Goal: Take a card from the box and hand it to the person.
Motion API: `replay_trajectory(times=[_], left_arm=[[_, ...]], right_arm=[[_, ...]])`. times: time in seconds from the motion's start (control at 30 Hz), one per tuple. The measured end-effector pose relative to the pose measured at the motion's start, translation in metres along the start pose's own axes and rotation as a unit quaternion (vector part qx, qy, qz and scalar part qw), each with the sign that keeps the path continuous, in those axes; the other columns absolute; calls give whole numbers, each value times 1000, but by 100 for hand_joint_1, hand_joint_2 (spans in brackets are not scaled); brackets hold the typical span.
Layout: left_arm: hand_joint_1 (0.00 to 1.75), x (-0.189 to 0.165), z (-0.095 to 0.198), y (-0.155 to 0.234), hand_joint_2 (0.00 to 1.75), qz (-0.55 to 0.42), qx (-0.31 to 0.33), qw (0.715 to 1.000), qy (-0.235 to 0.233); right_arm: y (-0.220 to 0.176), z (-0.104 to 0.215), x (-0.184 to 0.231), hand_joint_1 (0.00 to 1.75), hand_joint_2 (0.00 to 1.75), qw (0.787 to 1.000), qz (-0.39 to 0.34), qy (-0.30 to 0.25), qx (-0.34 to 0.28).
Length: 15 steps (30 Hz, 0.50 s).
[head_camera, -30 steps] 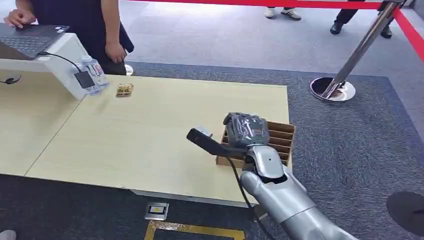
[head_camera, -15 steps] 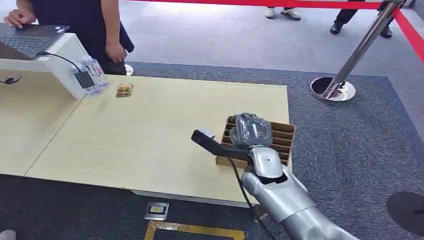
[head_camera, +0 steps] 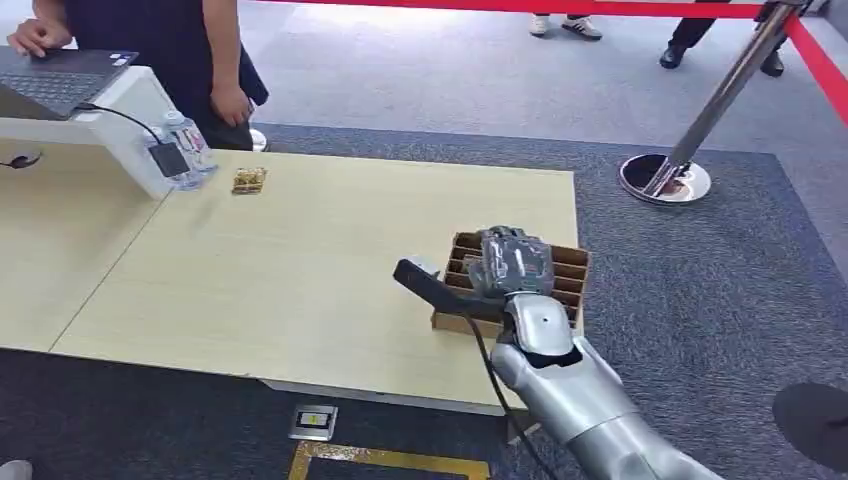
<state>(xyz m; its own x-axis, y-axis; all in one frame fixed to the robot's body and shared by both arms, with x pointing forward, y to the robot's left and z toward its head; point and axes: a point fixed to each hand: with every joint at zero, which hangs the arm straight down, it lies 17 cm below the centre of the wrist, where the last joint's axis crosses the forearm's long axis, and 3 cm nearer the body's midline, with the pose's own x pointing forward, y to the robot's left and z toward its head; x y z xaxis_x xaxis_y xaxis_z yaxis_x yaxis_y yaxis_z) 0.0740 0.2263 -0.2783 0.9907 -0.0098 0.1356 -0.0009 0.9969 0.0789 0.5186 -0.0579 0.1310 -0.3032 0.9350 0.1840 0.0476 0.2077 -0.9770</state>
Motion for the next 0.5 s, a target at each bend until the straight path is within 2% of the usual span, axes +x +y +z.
replay_trajectory(times=[0.1, 0.27, 0.5], left_arm=[[0, 0, 0, 0, 0, 0, 0, 1000, 0], [0, 0, 0, 0, 0, 1, 0, 1000, 0], [0, 0, 0, 1, 0, 2, 1, 1000, 0]], right_arm=[[0, 0, -1, 80, 175, 1000, 1, 1, 1], [1, 0, -1, 68, 175, 1000, 1, 1, 4], [4, 0, -2, 73, 175, 1000, 3, 0, 8]])
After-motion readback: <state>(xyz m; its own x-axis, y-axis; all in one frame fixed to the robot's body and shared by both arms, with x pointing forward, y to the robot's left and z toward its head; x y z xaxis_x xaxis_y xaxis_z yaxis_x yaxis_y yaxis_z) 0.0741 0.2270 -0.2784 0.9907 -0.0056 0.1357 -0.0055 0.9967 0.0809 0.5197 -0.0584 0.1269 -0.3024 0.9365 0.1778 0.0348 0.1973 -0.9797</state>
